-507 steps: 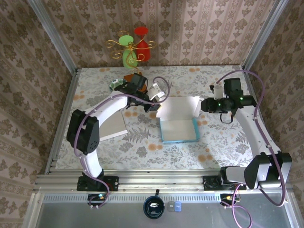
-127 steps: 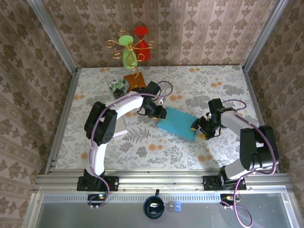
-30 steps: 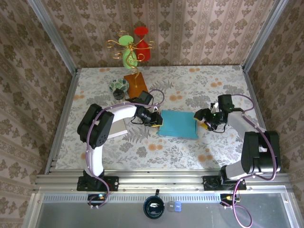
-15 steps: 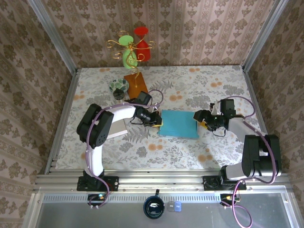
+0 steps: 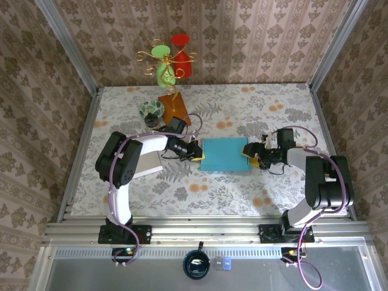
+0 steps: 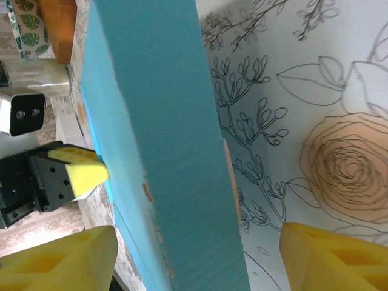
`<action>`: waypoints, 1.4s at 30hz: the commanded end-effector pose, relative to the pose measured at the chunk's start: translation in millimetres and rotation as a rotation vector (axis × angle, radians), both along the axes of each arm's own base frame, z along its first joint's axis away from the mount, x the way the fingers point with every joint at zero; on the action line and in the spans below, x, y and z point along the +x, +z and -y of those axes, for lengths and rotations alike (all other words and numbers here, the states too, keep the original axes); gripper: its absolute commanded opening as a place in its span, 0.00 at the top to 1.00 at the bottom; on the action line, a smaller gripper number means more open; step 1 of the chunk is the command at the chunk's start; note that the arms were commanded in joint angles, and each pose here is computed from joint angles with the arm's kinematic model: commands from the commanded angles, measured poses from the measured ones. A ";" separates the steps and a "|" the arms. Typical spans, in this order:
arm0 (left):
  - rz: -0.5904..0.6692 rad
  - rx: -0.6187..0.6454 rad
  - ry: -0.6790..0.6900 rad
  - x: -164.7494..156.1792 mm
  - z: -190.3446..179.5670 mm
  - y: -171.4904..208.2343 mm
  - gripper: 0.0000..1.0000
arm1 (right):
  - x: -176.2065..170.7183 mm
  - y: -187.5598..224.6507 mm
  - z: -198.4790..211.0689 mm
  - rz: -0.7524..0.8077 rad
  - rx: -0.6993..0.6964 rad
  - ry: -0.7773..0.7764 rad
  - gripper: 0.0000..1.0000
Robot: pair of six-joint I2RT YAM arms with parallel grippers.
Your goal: Fold the paper box
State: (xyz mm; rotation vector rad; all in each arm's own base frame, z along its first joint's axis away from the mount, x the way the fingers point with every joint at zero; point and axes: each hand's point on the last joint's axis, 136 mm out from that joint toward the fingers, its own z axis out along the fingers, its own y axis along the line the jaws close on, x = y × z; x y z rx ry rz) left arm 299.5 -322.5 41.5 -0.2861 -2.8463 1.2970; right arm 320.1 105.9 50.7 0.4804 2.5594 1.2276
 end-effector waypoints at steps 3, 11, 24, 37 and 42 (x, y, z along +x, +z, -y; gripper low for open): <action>-0.060 0.106 0.031 -3.3 -20.3 -32.7 0.95 | 7.1 6.7 -11.1 0.032 0.072 0.028 0.30; -0.050 0.084 0.021 -0.4 -14.4 -29.3 0.94 | 18.5 12.3 -30.2 0.038 0.155 0.059 0.42; 0.242 0.105 0.010 24.1 -13.1 25.1 0.81 | 35.1 50.1 -37.3 0.060 0.242 0.038 0.58; 0.969 -0.127 -0.309 -5.0 12.5 153.5 0.59 | 20.3 85.3 -36.9 -0.173 0.333 -0.088 0.65; 1.205 -0.060 -0.600 -44.6 19.5 161.2 0.39 | 0.4 89.0 -34.7 -0.365 0.375 -0.194 0.66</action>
